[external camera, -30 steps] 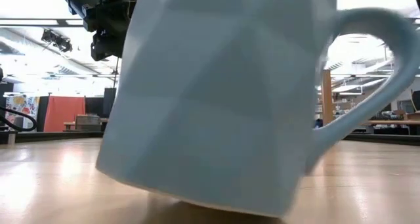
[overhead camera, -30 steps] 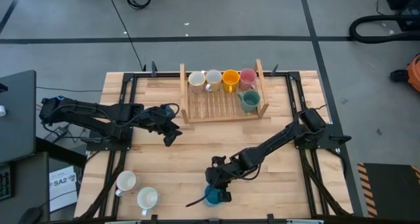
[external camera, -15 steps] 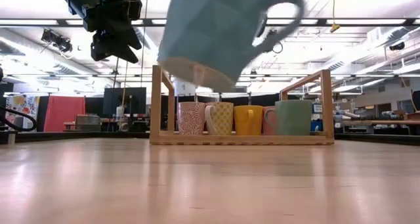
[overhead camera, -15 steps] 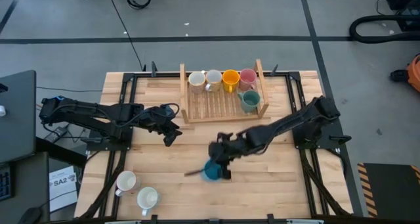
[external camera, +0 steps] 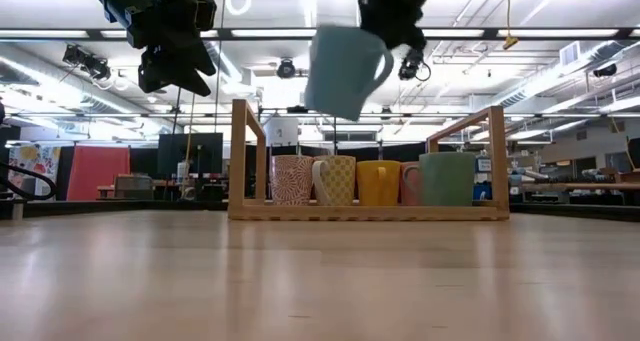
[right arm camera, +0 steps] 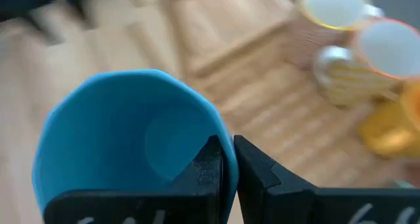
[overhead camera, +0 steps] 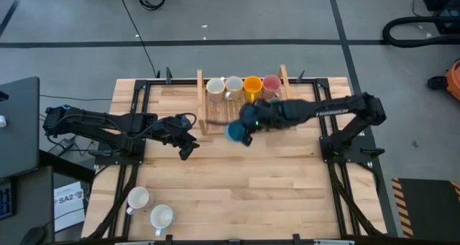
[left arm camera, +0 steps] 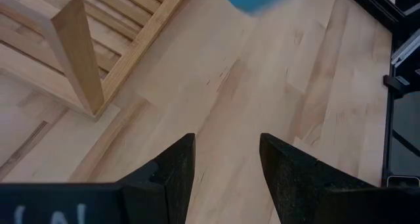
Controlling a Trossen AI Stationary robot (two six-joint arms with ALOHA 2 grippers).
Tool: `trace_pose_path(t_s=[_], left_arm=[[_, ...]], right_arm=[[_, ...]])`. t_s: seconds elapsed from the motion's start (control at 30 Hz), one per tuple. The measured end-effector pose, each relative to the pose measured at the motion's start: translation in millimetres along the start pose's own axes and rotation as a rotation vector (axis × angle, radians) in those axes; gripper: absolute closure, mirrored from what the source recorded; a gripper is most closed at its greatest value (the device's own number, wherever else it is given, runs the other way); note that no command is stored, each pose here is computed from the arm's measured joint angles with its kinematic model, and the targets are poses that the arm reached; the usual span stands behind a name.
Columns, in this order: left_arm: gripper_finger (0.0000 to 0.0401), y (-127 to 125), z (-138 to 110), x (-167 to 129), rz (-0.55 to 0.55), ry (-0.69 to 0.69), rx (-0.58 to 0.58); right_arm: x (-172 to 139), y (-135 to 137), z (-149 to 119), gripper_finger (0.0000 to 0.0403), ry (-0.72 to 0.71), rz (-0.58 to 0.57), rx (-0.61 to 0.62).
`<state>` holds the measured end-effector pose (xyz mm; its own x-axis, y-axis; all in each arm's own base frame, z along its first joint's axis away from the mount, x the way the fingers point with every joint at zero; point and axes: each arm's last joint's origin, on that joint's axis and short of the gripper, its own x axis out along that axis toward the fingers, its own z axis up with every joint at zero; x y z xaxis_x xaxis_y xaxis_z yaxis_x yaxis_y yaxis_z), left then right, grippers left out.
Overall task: Place coffee mugs
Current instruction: Put the blue mug on the shelf
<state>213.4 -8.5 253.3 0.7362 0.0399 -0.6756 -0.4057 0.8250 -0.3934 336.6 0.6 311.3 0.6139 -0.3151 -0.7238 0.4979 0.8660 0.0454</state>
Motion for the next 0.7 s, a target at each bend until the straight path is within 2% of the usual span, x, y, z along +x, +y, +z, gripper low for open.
trace_pose_path(t_s=[0.33, 0.7], left_arm=[[0.0225, 0.0, 0.0, 0.0, 0.000, 0.000, 0.000], [0.0225, 0.0, 0.0, 0.0, 0.000, 0.000, 0.000]], right_arm=[[15.9, -69.7, 12.4, 0.0372, 0.098, -0.190, 0.130], [21.2, -106.8, 18.8, 0.0371, 0.114, -0.264, 0.205]])
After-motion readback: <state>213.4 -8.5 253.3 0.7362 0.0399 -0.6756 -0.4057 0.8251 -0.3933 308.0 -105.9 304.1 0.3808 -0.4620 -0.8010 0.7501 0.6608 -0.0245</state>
